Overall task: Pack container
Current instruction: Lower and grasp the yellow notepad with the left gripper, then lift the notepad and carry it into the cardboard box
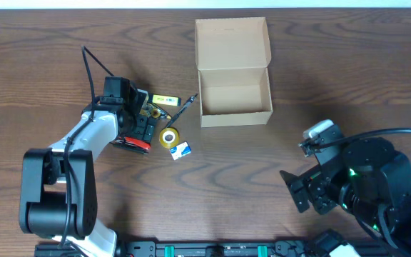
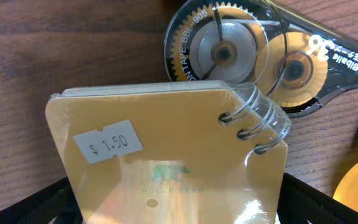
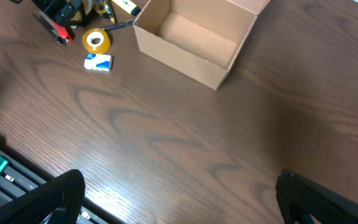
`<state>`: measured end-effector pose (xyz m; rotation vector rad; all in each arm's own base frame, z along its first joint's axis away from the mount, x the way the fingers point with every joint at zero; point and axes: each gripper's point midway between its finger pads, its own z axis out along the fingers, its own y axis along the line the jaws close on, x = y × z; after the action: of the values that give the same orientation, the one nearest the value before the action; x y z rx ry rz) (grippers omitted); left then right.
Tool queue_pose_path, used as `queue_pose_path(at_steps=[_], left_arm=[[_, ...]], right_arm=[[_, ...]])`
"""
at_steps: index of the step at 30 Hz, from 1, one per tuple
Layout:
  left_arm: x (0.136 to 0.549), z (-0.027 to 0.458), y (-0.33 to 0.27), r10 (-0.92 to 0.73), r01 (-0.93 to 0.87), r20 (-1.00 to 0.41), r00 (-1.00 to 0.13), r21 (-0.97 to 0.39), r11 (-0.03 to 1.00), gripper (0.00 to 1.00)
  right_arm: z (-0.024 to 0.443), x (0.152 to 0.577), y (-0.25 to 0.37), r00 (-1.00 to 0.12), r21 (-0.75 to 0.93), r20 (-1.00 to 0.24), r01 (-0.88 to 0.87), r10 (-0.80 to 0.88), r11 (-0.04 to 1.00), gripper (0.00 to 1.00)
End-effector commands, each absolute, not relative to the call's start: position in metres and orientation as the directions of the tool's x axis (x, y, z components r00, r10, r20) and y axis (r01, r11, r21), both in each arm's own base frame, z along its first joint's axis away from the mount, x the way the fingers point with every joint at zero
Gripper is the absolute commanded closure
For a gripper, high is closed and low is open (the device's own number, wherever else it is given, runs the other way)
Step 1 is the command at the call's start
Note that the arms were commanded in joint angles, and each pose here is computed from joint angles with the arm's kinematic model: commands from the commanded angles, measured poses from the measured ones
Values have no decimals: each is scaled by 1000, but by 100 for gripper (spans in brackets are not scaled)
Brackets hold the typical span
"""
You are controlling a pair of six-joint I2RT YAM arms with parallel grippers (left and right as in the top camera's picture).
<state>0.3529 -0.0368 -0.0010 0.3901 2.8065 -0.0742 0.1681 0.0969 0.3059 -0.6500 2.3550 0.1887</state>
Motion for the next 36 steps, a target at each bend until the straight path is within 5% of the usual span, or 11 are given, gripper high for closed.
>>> queue_pose_path(at_steps=[1, 4, 6, 13, 19, 23, 27, 36], left_arm=[[358, 0, -36, 268, 282, -314, -911, 1, 959, 5], [358, 0, -36, 267, 282, -314, -911, -1, 959, 0], [358, 0, -36, 263, 278, -314, -912, -2, 961, 14], [358, 0, -36, 260, 275, -313, -913, -3, 961, 19], [359, 0, -36, 260, 274, -315, -913, -3, 962, 33], [364, 7, -36, 213, 231, -333, -919, -14, 973, 55], [379, 27, -37, 175, 197, -379, -909, -20, 980, 94], [421, 123, -41, 165, 196, -541, -824, 1, 981, 94]], right_arm=[[306, 169, 94, -659, -26, -650, -479, -379, 877, 1], [306, 169, 94, -659, -26, -650, -479, -379, 877, 1], [306, 169, 94, -659, -26, -650, -479, -379, 877, 1], [306, 169, 94, -659, -26, -650, -479, -379, 877, 1], [306, 169, 94, -659, -26, -650, -479, -379, 877, 1], [306, 169, 94, -659, -27, -650, -479, -379, 877, 1], [306, 169, 94, -659, -27, -650, -479, -379, 877, 1], [306, 169, 94, -659, -26, -650, -479, -379, 877, 1]])
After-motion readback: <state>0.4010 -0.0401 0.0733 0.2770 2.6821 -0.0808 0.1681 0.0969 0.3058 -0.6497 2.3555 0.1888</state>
